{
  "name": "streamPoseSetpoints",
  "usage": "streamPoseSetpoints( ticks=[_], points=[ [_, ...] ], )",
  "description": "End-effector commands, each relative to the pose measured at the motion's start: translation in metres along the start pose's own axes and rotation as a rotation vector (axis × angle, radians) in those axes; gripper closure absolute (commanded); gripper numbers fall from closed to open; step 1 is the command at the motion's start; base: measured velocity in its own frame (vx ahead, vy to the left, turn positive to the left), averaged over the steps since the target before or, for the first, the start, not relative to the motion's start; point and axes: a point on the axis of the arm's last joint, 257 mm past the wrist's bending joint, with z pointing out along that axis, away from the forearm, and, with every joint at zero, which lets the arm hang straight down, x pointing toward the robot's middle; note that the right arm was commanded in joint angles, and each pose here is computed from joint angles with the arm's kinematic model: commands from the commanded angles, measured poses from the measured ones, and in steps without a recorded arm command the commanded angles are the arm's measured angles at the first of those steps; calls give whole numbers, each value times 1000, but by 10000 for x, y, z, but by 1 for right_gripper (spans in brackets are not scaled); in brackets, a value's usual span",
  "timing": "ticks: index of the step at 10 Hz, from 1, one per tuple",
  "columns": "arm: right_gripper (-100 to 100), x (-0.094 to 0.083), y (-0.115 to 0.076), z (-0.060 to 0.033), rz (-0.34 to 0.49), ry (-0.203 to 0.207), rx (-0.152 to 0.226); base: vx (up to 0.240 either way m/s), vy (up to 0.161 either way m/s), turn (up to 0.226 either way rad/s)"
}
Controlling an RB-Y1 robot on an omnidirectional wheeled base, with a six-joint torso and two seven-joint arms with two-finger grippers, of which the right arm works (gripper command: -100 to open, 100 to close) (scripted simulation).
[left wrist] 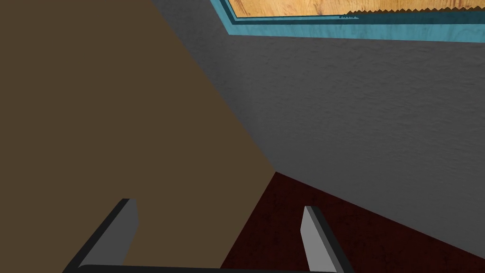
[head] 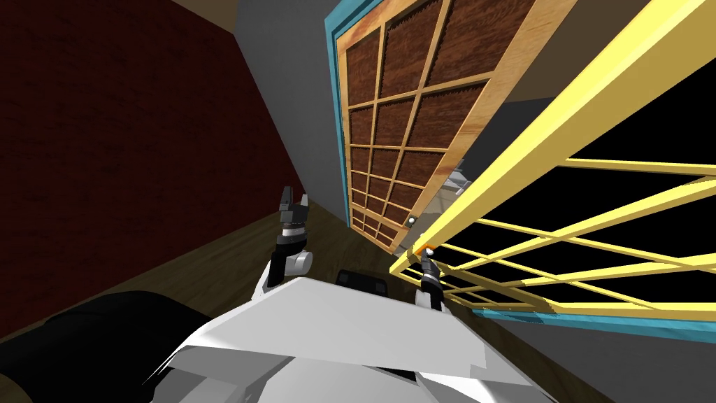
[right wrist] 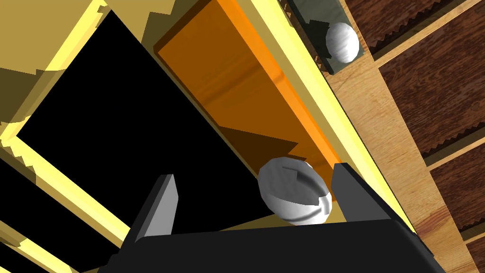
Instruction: Pull the door open
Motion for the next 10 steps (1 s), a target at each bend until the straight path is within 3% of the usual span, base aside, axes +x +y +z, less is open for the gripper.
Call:
streamPoseSetpoints(
  ticks=[1, 6, 10],
  points=[
    [100, -219, -144, 59, -12, -38, 12, 11, -2, 13],
    [100, -286, -156, 76, 111, -54, 9, -32, -15, 67],
    [100, -286, -156, 76, 113, -54, 9, -10, -1, 3]
  ],
)
